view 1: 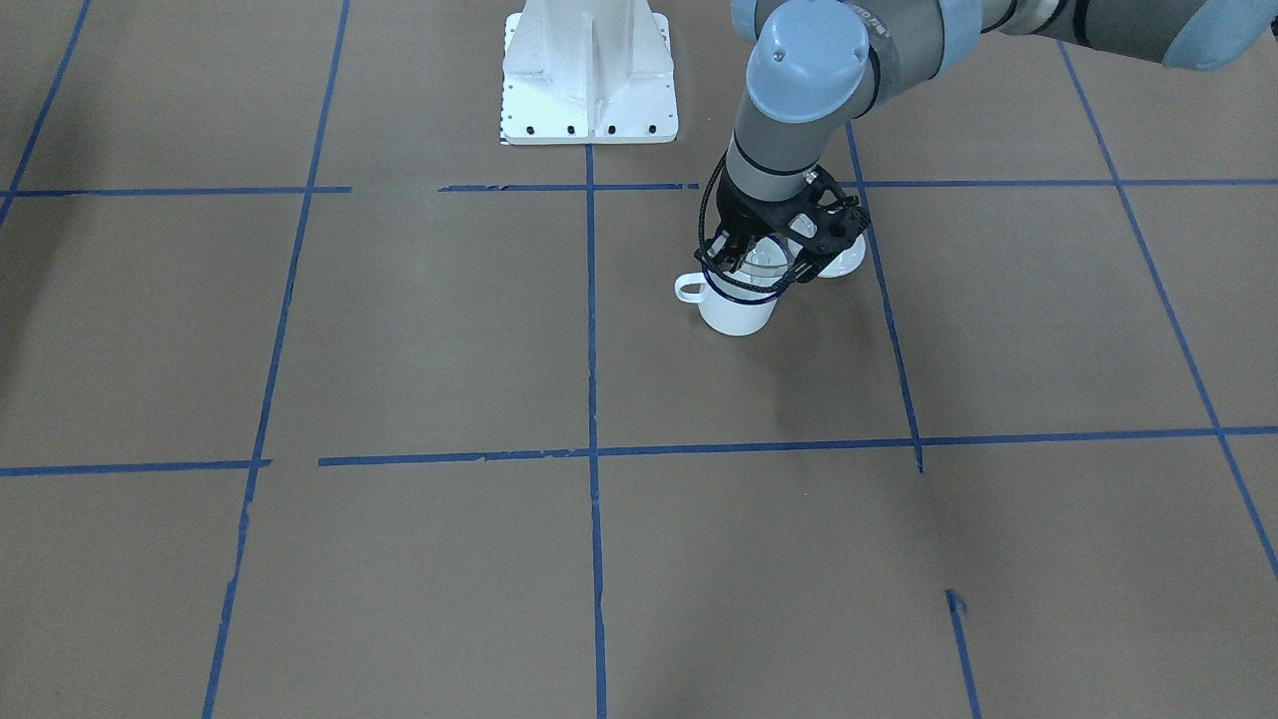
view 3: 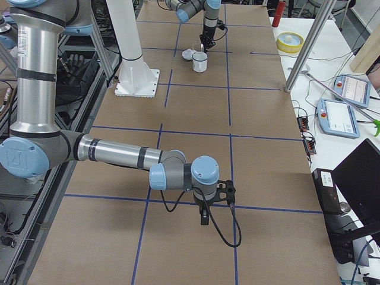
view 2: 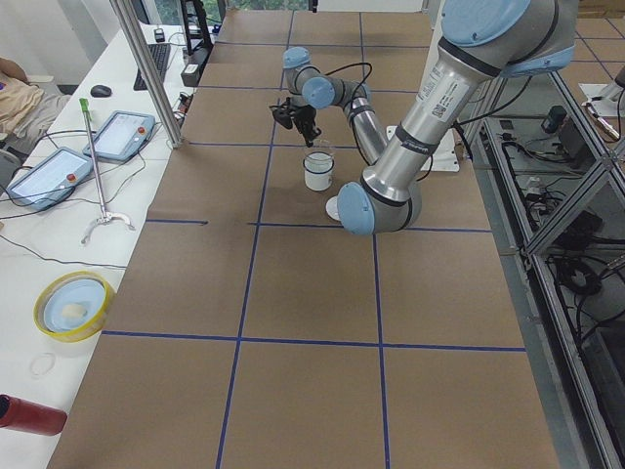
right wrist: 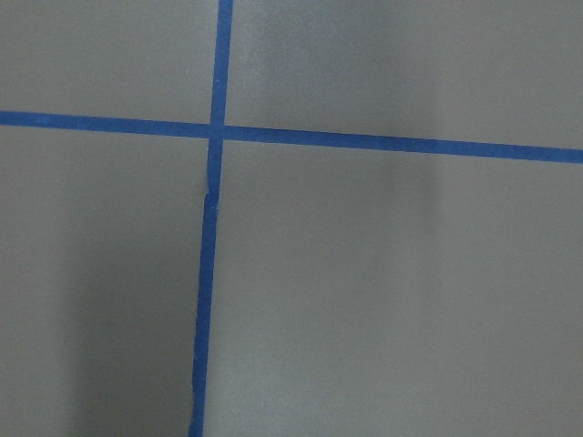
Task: Place funnel on cup
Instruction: 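Lower the glass cup into the enamel mug and open the left gripper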
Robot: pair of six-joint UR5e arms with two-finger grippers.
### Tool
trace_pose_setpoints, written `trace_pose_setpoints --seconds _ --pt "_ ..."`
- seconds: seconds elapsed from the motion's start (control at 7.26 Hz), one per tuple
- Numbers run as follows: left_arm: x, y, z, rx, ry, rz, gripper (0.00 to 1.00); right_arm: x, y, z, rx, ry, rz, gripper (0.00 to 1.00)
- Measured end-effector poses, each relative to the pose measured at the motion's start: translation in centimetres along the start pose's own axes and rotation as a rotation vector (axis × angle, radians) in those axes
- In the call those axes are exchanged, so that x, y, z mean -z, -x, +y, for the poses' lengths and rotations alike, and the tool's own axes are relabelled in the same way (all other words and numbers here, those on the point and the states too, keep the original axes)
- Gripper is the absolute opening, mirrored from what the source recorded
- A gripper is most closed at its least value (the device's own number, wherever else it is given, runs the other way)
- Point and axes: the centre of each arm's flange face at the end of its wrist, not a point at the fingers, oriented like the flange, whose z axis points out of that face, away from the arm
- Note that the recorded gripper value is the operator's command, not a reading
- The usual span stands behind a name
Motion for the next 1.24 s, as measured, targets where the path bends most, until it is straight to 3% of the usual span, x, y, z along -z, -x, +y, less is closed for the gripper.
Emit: trace_pose_setpoints --seconds 0.83,0.96,1.1,1.24 --pt "-3.4 -0.8 0.6 -0.043 0.015 0.007 0.0 0.0 0.0 0.0 0.0 0.0 0.0 1.0" --pt "-3.5 -0.9 0.6 -0.044 0.015 0.007 0.18 0.0 0.0 0.0 0.0 0.0 0.0 1.0" --pt "-3.6 -0.9 0.7 -0.045 0.015 0.007 0.73 0.0 0.0 0.0 0.0 0.0 0.0 1.0" --pt "-3.7 -0.9 0.6 -0.045 0.015 0.006 1.0 0.0 0.0 0.0 0.0 0.0 0.0 1.0"
